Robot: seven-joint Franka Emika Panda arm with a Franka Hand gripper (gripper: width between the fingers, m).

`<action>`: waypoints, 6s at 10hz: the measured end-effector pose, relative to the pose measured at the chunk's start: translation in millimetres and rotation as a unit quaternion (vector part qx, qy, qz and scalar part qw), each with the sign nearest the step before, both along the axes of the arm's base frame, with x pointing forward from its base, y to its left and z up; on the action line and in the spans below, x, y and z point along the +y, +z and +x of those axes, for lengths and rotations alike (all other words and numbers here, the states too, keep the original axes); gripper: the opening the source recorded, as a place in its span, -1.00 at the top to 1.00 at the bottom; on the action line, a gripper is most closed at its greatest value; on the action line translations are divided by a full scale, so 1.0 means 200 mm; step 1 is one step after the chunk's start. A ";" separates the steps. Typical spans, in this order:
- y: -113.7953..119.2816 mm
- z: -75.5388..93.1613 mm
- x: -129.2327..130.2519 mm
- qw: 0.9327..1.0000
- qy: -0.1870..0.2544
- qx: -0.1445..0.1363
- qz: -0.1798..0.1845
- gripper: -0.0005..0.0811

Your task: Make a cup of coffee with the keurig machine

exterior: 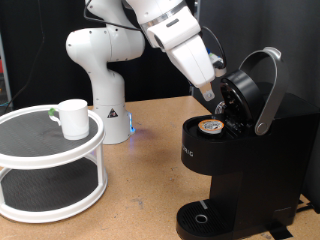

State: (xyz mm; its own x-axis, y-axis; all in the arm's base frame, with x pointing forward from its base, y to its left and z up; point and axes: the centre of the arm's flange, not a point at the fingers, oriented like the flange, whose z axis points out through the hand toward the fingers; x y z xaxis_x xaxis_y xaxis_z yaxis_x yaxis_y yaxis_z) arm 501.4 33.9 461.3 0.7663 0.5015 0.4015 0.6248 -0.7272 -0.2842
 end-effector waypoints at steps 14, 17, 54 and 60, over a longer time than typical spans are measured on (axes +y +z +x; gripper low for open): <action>0.43 -0.09 -0.24 0.996 -0.014 -0.026 0.088 -0.98; 0.42 -0.08 -0.10 0.994 -0.015 -0.009 0.108 -0.98; 0.22 -0.04 0.11 1.000 0.012 -0.002 -0.001 0.98; 0.00 -0.03 -0.05 0.998 -0.008 0.017 -0.054 0.98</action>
State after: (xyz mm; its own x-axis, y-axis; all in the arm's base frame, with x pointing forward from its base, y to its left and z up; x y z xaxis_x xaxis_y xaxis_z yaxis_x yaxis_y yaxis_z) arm 496.0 24.5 461.2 0.7871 0.5284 0.3183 0.6040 -0.7648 -0.2242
